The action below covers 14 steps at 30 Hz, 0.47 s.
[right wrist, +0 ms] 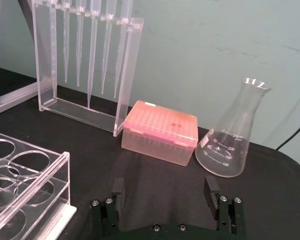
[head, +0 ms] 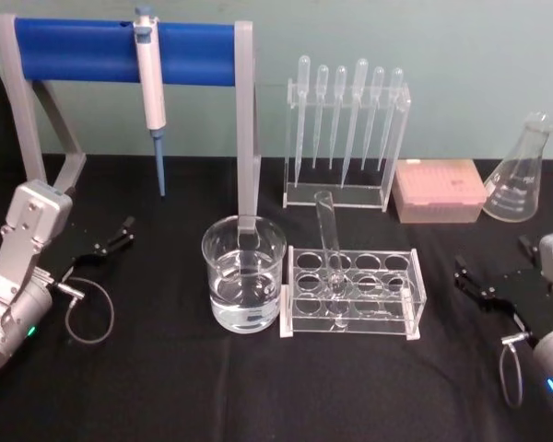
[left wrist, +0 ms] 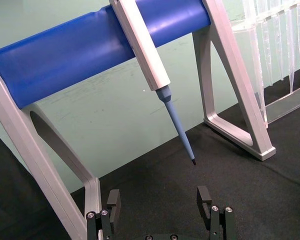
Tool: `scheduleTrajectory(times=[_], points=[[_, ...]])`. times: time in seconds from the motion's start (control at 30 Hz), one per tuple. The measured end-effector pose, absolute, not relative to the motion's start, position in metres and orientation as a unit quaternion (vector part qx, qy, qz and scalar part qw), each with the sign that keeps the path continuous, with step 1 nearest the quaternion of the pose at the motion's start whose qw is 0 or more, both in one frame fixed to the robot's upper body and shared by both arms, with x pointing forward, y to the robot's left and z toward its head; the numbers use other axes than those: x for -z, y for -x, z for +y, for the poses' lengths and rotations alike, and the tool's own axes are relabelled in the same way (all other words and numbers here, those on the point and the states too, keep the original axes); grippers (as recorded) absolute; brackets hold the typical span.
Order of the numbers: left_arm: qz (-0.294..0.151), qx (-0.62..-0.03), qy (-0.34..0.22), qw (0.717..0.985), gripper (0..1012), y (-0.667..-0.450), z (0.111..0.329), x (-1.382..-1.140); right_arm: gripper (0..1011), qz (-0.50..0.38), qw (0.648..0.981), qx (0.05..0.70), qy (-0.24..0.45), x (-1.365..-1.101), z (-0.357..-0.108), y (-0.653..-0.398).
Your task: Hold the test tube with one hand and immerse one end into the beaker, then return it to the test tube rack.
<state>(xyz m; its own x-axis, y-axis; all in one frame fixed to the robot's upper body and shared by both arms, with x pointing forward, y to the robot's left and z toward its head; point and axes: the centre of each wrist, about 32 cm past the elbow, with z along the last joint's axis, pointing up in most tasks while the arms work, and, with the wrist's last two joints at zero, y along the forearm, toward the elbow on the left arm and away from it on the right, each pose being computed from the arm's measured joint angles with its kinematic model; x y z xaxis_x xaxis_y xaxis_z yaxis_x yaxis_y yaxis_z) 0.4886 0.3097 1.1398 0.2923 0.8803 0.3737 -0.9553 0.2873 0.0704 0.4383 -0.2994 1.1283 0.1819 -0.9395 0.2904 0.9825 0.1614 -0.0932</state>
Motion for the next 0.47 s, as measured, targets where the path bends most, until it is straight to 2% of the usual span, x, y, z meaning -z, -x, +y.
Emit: scheduleTrajectory(times=[0.47], points=[[-0.132, -0.580, -0.141, 0.791, 1000, -0.4886, 0.3097, -1.1398, 1002, -0.088, 0.764, 0.627, 0.125, -1.1248, -0.2972, -0.4417]])
